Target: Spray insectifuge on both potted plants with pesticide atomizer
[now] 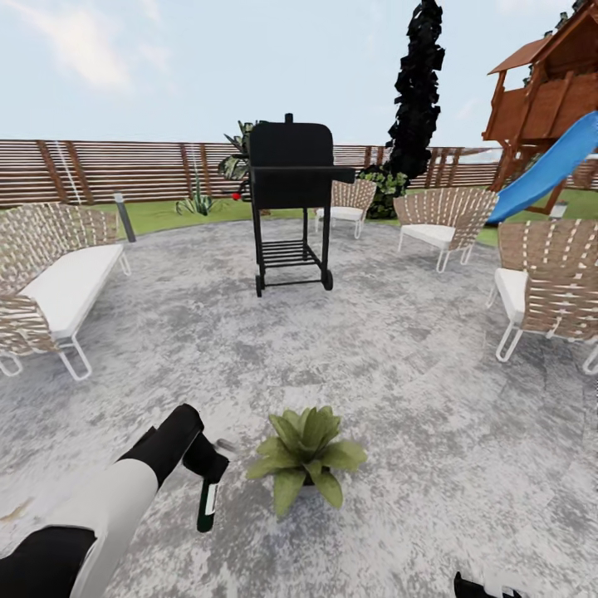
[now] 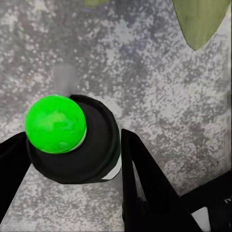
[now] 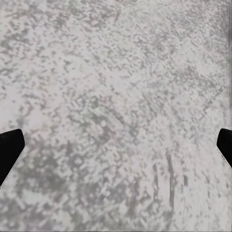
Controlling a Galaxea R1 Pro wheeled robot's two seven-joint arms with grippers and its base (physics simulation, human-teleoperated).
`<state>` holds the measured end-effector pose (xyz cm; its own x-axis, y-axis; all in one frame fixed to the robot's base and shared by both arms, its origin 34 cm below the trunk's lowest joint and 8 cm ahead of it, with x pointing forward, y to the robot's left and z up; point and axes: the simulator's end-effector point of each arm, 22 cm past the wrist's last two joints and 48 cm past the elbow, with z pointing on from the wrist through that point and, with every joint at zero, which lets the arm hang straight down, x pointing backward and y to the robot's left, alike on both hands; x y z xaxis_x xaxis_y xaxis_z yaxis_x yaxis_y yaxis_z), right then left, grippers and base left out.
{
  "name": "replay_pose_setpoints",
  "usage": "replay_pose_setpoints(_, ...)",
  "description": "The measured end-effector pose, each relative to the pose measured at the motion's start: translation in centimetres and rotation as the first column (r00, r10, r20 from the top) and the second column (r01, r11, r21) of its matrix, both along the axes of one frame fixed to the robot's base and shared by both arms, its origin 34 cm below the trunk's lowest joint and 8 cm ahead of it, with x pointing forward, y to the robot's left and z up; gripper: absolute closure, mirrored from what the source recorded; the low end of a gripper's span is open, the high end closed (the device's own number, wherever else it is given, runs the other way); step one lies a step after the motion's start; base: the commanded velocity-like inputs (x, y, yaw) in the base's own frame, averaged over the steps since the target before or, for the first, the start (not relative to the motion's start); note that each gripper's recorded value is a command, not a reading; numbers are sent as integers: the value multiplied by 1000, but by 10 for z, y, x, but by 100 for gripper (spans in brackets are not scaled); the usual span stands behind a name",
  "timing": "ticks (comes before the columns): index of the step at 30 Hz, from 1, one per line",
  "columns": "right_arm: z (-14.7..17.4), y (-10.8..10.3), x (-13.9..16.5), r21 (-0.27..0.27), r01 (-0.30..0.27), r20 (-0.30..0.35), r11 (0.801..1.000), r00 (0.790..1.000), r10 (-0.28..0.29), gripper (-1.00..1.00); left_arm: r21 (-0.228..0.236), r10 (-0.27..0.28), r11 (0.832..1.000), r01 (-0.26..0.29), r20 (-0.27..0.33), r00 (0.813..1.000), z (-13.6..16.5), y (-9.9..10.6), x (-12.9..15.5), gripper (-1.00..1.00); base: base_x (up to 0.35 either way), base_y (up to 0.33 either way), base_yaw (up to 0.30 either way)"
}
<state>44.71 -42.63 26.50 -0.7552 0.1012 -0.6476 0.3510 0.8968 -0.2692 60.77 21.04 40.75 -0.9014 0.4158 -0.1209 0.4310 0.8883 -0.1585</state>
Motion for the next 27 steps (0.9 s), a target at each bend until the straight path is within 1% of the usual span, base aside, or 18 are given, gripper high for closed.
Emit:
replay_pose_setpoints(2,0,0,0,-1,0,0,1000,1000,0,-100,-13,-6,1000,6,-8,1000,0,-3,-2,100,177,-73,-31)
replay_pose_setpoints(4,0,-1,0,-2,-1,-1,1000,1000,1,-100,-14,-23,1000,22,-18,1000,0,-3,-5,100,68,-26,-11)
replay_pose_setpoints(6,0,-1,0,-3,-2,0,1000,1000,2,-100,-15,-53,999,53,-36,998,-1,-5,-11,100,26,-10,-4)
replay_pose_setpoints(8,1,-2,1,-5,-4,2,1000,1000,4,-100,-37,-105,994,103,-74,992,-2,-13,-23,100,7,-3,-1)
replay_pose_setpoints(11,2,-3,2,-6,-5,4,1000,1000,5,-100,-60,-148,988,143,-108,983,-2,-18,-35,100,2,-1,0)
replay_pose_setpoints(15,2,-3,3,-8,-6,6,1000,1000,6,-100,-64,-153,987,147,-114,982,-1,-17,-36,100,0,0,0)
replay_pose_setpoints(19,2,-4,2,-9,-6,6,1000,1000,6,-100,-60,-156,987,150,-114,981,0,-16,-35,100,25,1,0)
replay_pose_setpoints(25,1,-1,2,-4,-6,3,1000,1000,6,-100,-26,-167,986,165,-131,977,-3,-9,-40,100,250,139,-5)
replay_pose_setpoints(27,1,-1,1,-3,-6,1,1000,1000,6,-100,-48,-178,984,173,-147,973,-3,-14,-46,100,282,224,-154)
